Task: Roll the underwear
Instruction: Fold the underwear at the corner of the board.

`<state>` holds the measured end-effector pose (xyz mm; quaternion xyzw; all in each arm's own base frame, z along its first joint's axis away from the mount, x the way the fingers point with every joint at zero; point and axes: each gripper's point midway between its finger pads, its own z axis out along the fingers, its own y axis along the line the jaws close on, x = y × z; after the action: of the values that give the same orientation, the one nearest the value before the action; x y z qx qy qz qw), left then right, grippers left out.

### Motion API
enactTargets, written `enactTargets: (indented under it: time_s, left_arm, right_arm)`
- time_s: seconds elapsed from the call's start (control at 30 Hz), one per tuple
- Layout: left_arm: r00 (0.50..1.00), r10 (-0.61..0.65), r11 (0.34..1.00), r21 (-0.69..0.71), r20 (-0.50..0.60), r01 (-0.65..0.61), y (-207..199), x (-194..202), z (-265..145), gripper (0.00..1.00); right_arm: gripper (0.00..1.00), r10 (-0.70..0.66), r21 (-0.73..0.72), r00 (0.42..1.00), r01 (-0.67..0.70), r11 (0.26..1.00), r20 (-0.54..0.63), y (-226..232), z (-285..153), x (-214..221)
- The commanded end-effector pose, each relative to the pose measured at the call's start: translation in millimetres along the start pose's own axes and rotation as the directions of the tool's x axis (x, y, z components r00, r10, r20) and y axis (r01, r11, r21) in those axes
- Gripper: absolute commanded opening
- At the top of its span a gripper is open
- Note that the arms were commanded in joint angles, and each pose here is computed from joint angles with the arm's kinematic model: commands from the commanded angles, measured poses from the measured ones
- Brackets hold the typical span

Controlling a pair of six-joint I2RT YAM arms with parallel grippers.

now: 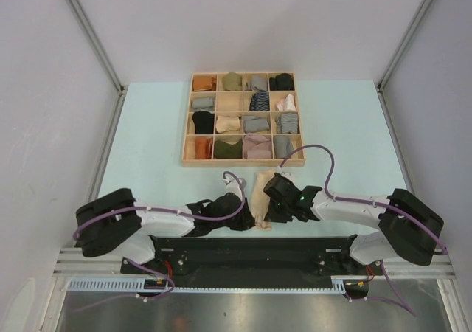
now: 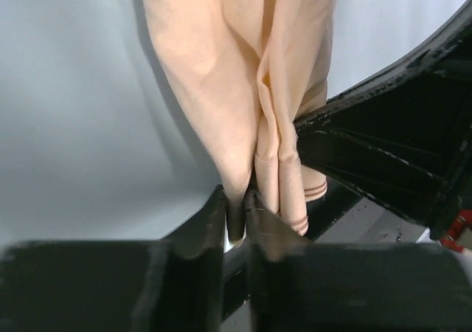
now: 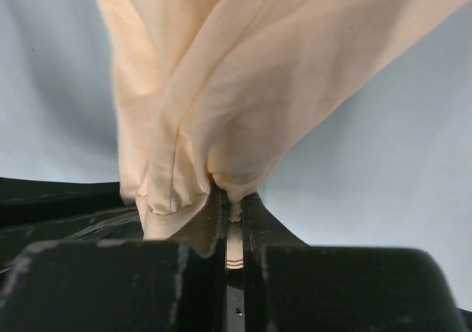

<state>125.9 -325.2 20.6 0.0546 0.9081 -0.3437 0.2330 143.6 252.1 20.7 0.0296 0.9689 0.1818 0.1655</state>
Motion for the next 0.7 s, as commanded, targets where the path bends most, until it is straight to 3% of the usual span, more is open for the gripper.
enactTargets:
  time_s: [0.0, 0.07, 0.17, 0.27, 0.43, 0.67]
  left_arm:
    - [0.999, 0.006, 0.998, -0.060, 0.043, -0.004, 19.0, -7.2, -19.0, 0.26]
    - [0.997, -0.011, 0.999, -0.044, 0.075, 0.014, 18.1, -14.1, -29.2, 0.37]
    - [0.993, -0.036, 0.999, -0.008, 0.113, 0.037, 12.9, -21.8, -39.4, 0.40]
    - [0.987, -0.066, 0.997, 0.056, 0.150, 0.058, 1.6, -29.9, -45.0, 0.58]
    - [0.984, -0.085, 0.988, 0.141, 0.159, 0.063, -17.2, -35.3, -41.9, 0.73]
    - [0.989, -0.084, 0.986, 0.150, 0.121, 0.065, -23.2, -31.5, -20.1, 0.77]
  right_arm:
    - [0.00, -0.015, 0.081, 0.998, 0.020, 0.997, -0.062, -21.4, 10.5, 20.5]
    - [0.00, -0.017, 0.082, 0.998, 0.023, 0.996, -0.066, -21.7, 10.9, 21.4]
    - [0.00, -0.016, 0.080, 0.998, 0.021, 0.997, -0.066, -21.0, 11.9, 21.5]
    - [0.00, -0.019, 0.079, 0.998, 0.024, 0.997, -0.067, -20.8, 12.2, 21.9]
    - [0.00, -0.021, 0.077, 0.997, 0.026, 0.997, -0.068, -19.8, 12.4, 22.8]
    - [0.00, -0.021, 0.072, 0.998, 0.025, 0.997, -0.066, -18.2, 11.5, 23.3]
